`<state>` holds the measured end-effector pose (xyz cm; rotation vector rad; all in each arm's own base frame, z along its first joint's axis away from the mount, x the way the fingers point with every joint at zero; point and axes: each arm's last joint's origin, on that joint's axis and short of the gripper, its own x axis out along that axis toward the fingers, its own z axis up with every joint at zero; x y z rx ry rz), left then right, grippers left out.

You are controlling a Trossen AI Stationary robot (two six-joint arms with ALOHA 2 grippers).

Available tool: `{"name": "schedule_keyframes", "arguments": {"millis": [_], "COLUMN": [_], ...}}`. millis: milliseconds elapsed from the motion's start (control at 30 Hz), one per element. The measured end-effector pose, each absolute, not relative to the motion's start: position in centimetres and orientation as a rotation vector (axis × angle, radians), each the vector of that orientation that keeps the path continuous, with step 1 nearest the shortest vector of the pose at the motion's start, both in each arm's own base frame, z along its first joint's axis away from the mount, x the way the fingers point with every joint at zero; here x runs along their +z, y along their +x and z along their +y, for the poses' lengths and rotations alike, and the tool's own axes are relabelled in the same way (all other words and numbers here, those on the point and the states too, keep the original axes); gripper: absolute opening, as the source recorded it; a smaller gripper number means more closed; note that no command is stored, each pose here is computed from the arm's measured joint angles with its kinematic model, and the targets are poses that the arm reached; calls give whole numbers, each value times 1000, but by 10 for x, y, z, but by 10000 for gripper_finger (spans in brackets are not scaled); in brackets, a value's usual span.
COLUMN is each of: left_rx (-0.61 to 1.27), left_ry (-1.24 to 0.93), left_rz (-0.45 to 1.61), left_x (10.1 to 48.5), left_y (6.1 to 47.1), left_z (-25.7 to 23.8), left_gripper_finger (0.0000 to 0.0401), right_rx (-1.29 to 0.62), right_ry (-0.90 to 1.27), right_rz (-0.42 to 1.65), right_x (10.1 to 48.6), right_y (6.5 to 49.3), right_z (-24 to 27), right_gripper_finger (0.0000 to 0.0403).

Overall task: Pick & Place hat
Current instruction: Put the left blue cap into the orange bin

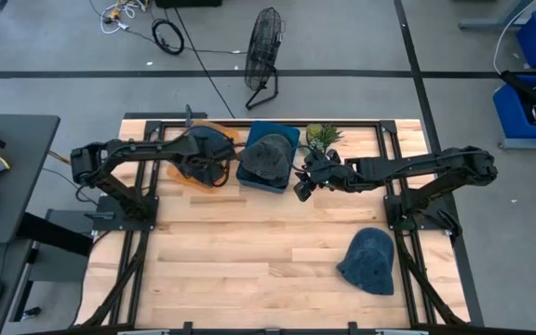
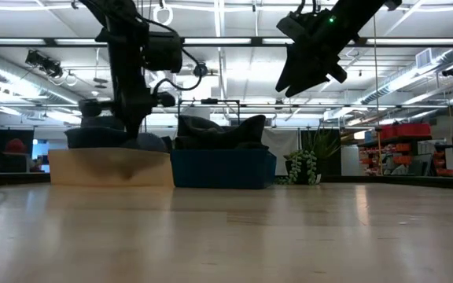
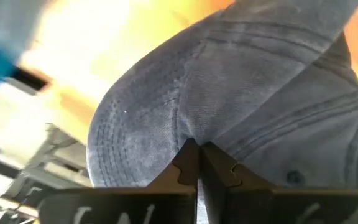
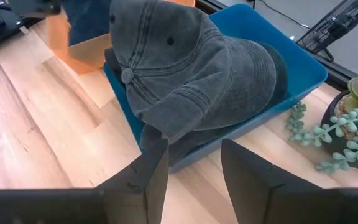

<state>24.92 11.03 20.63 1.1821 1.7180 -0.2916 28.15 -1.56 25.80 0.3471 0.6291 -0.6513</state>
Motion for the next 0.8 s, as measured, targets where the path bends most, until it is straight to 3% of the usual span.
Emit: {"name": "schedule_keyframes", "arguments": {"millis": [133,433,667,800], "left_rx": [-199,-194,-92,-55], "left_ry": [1176,1236,810,744], "left_rz": [1655,1633,1453,1447], "left_x": [208,209,206,206], "left_y": [256,261,261,260], "left_z": [113,110,113,113], "left_gripper_finger": [6,5,22,30], "right_rx": [-651,-651,-651,-651], "right_ry": [348,348,348,348], "right_rz": [626,626,626,627], "right_x": [258,258,258,258], "right_y": [282,282,282,282], "right_z": [-16,-16,-16,-16], "right_gripper_finger": [153,153,153,153]}}
